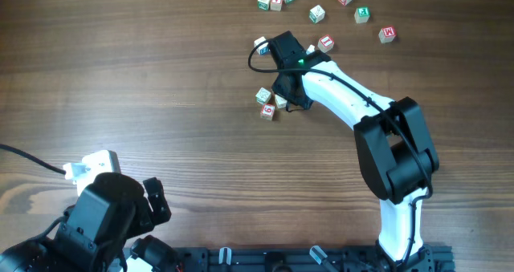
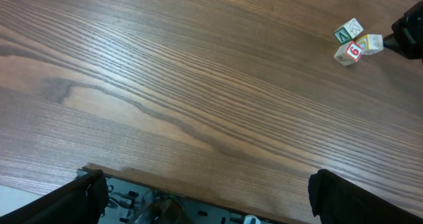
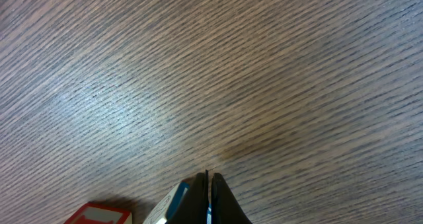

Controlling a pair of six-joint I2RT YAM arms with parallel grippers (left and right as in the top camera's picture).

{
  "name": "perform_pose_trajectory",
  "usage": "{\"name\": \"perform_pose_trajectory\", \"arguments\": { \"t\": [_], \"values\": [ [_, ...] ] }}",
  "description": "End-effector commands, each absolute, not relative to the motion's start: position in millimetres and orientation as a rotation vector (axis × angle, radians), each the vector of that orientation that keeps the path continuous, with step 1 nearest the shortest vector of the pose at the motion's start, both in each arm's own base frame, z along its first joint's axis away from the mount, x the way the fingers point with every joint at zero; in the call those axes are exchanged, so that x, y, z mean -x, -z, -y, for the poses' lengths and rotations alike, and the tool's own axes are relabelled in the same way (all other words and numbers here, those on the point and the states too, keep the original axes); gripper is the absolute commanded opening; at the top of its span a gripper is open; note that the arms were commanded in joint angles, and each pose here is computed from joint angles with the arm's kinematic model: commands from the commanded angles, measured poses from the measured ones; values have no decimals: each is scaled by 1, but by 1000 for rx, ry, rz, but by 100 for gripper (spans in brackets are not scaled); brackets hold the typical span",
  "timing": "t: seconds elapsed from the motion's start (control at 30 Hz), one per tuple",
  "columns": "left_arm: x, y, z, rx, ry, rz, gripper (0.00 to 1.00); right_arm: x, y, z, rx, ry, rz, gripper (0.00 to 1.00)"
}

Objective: Form a circle

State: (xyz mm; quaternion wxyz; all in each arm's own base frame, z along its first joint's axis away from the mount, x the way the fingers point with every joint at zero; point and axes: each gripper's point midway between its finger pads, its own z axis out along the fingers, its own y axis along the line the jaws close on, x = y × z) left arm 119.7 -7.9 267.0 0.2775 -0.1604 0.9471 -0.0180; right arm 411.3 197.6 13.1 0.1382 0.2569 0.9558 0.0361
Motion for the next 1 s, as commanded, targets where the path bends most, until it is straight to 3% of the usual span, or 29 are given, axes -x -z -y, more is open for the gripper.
{"name": "perform_pose_trajectory", "arguments": {
  "t": [0.0, 0.97],
  "values": [
    [-119, -266, 7, 452, 52, -2540, 100, -405, -3, -200, -720, -97, -2800, 5],
    [-119, -266, 7, 452, 52, -2540, 100, -400, -2, -201, -801, -112, -2805, 5]
  ]
}}
